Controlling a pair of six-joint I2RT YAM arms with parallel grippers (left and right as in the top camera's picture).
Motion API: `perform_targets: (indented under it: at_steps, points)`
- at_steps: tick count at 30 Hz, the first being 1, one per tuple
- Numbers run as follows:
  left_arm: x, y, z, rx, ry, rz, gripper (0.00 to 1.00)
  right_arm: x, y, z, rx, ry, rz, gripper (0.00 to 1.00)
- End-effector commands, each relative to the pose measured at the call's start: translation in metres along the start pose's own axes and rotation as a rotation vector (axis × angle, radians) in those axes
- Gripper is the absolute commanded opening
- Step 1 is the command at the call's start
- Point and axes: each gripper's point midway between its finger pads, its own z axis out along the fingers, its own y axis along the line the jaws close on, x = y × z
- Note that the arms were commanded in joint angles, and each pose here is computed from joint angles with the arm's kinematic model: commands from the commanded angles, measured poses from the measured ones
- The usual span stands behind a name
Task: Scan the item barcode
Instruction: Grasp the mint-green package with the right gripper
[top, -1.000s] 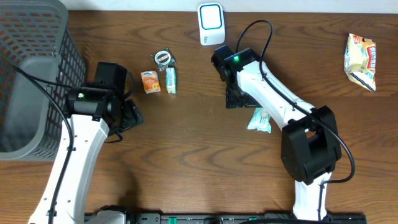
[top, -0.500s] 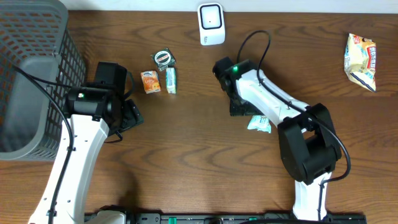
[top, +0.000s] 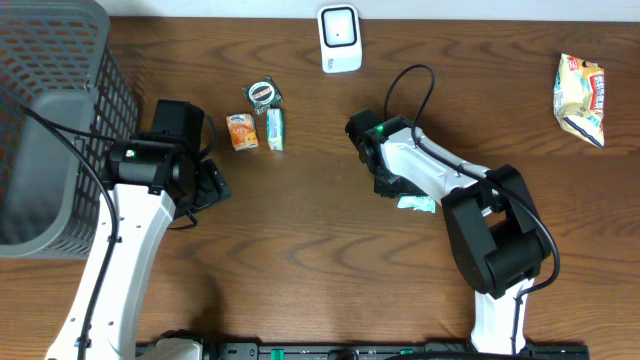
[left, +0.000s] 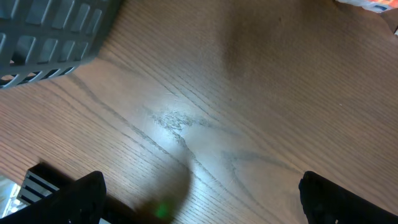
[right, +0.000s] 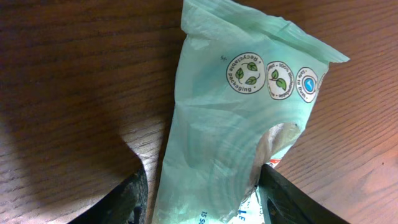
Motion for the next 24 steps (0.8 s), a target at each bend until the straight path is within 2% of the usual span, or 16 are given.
perform_targets:
  at_steps: [1,6,7,13,17,21,24]
  points:
    - [0.0,0.003,0.001,-0.013,0.001,-0.007,0.98,0.003,-0.001,0.002,0.002,-0.003,0.001,0.48]
    - [0.0,0.003,0.001,-0.013,0.001,-0.007,0.98,0.005,0.0,0.002,-0.006,0.005,-0.001,0.06]
    - [0.0,0.003,0.001,-0.013,0.001,-0.007,0.98,0.006,0.001,0.002,-0.013,0.01,-0.001,0.01]
    - [0.0,0.003,0.001,-0.013,0.001,-0.007,0.98,0.005,0.013,-0.006,-0.093,0.044,-0.03,0.01]
    - [0.0,0.003,0.001,-0.013,0.001,-0.007,0.98,-0.003,0.027,-0.027,-0.224,0.086,-0.084,0.01]
    - [0.0,0.003,0.001,-0.013,0.001,-0.007,0.98,-0.014,0.049,-0.059,-0.447,0.126,-0.161,0.01]
    - [0.0,0.003,0.001,-0.013,0.001,-0.007,0.97,-0.018,0.073,-0.092,-0.697,0.149,-0.248,0.01]
